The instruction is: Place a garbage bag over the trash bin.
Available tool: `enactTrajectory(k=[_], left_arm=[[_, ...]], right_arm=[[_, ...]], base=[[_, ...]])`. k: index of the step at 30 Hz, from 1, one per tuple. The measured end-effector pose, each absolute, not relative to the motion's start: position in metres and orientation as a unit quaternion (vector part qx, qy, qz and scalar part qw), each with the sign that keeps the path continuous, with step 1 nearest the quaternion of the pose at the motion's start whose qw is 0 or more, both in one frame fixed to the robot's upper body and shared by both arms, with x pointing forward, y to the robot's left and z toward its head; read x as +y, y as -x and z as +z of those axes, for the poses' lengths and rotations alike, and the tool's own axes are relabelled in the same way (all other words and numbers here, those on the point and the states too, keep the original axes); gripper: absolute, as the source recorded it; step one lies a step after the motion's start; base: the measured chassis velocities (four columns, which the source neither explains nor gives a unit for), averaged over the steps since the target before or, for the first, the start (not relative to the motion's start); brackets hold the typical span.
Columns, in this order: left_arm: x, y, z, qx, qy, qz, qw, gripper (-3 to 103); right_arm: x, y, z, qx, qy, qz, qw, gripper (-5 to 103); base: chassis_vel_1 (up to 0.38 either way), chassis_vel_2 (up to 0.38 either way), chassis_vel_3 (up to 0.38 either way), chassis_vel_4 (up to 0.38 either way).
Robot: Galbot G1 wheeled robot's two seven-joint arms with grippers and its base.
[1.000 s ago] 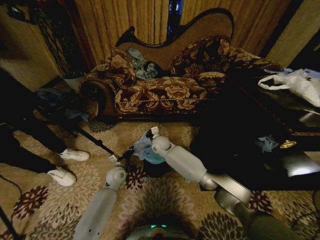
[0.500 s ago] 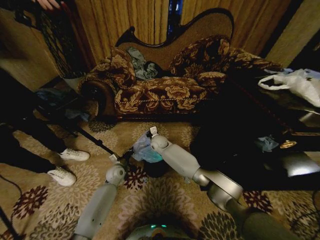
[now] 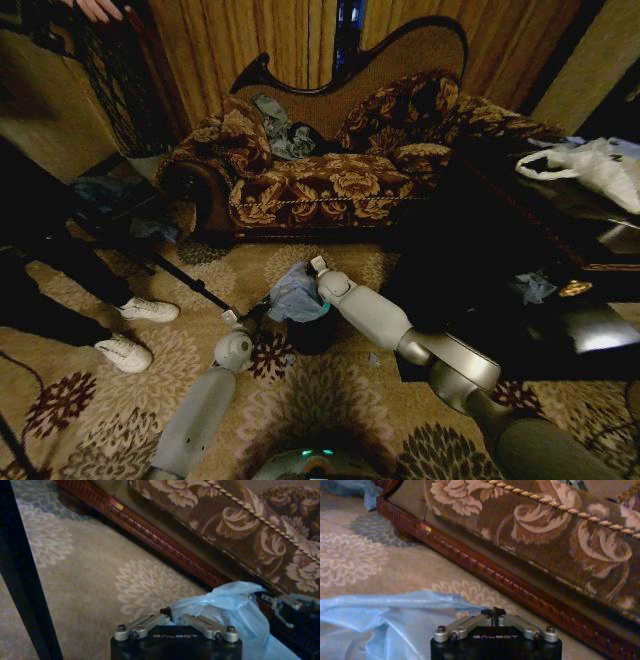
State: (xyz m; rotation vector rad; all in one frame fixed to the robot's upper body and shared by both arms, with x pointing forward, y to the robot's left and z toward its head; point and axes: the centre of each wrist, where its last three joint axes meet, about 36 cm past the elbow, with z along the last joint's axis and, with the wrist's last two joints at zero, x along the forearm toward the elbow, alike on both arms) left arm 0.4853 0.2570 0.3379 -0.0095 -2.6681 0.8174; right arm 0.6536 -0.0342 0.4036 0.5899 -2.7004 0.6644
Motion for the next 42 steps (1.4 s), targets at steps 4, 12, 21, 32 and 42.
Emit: enactTrajectory(k=[4, 12, 21, 32, 42], left_arm=[[0.255, -0.483, 0.342, -0.942, 0.007, 0.289, 0.169, 0], [0.252, -0.476, 0.348, -0.943, 0.013, 0.29, 0.162, 0], [0.25, -0.477, 0.344, -0.942, 0.012, 0.29, 0.166, 0], [0.252, -0.477, 0.341, -0.944, 0.008, 0.288, 0.164, 0], [0.25, -0.476, 0.338, -0.945, 0.009, 0.283, 0.166, 0]], right_arm=[[-0.031, -0.646, 0.412, -0.946, -0.203, 0.206, 0.149, 12], [-0.031, -0.599, 0.466, -0.959, -0.189, 0.125, 0.172, 50], [-0.026, -0.55, 0.529, -0.96, -0.147, 0.004, 0.238, 82], [-0.07, -0.516, 0.508, -0.914, -0.125, -0.079, 0.377, 97], [-0.072, -0.503, 0.495, -0.864, -0.126, -0.169, 0.458, 62]], base=[[0.0, 0.0, 0.0, 0.0], [0.0, 0.0, 0.0, 0.0], [0.0, 0.0, 0.0, 0.0], [0.0, 0.0, 0.0, 0.0], [0.0, 0.0, 0.0, 0.0]])
